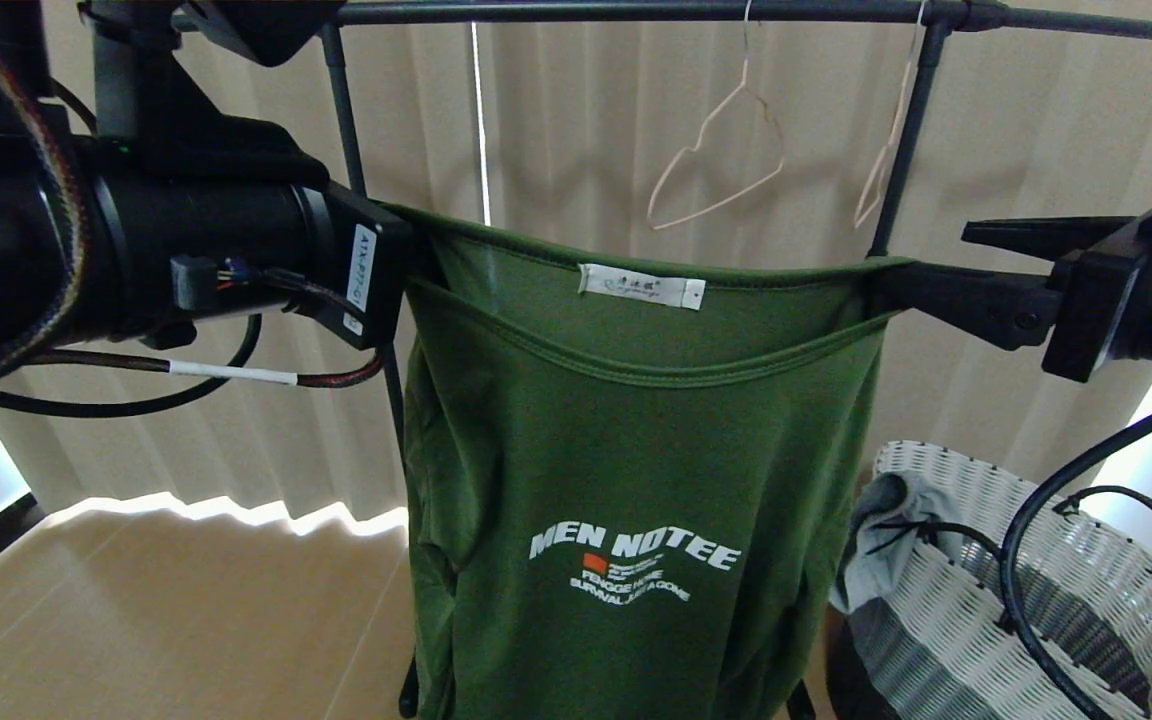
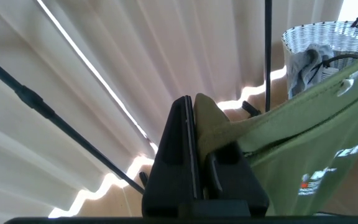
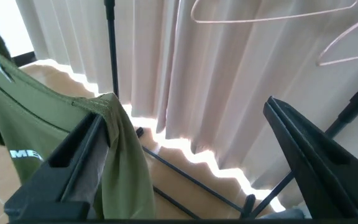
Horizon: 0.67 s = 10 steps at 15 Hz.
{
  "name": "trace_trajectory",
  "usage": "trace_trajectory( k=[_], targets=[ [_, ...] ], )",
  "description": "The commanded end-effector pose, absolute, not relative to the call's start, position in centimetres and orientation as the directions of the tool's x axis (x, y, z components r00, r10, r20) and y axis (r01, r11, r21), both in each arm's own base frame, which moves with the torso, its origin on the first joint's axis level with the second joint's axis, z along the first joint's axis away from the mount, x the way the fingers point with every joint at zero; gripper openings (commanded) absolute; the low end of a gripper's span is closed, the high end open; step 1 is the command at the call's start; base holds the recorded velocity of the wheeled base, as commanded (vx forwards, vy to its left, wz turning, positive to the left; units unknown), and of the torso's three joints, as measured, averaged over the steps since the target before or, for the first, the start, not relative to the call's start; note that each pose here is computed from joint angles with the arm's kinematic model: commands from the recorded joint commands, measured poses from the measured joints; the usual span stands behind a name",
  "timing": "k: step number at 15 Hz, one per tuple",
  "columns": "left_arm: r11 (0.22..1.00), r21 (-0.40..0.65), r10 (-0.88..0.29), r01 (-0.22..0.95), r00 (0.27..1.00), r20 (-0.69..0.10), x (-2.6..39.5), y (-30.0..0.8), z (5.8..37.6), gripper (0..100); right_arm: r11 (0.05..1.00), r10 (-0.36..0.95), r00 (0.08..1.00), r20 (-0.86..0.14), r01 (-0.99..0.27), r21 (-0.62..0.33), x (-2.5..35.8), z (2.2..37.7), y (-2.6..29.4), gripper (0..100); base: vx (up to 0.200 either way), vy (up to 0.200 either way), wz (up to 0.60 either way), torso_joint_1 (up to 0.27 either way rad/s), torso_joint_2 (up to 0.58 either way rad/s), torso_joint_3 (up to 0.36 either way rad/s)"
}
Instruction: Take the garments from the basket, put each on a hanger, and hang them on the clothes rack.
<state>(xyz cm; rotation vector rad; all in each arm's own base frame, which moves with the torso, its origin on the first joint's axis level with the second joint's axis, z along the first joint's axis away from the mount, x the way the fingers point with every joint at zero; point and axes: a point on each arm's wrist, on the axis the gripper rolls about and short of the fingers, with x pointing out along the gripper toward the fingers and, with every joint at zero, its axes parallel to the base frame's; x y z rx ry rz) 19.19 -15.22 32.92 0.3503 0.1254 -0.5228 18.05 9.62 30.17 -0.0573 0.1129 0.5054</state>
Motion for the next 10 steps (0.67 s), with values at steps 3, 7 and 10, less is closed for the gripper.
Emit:
trace_trajectory(
  k=[3, 7, 10],
  targets=[
    [0.829, 0.296, -0.429, 0.475, 0.879, -0.208, 20.0, -14.6, 32.8, 0, 0.87, 0.487, 0.866, -0.112, -0.493, -0.027, 17.6, 29.8, 9.5, 100, 0.0, 0.0, 0.0, 0.0, 0.0, 0.0],
    [0.849, 0.296, -0.389, 0.438, 0.896, -0.213, 20.4, -13.9, 32.7, 0, 0.841, 0.538, 0.84, -0.067, -0.54, -0.025, 17.5, 29.4, 9.5, 100, 0.0, 0.0, 0.0, 0.0, 0.0, 0.0],
    [0.861, 0.299, -0.359, 0.412, 0.908, -0.217, 20.7, -13.7, 32.6, 0, 0.839, 0.542, 0.838, -0.063, -0.544, -0.027, 17.2, 29.4, 9.4, 100, 0.0, 0.0, 0.0, 0.0, 0.0, 0.0]
  ],
)
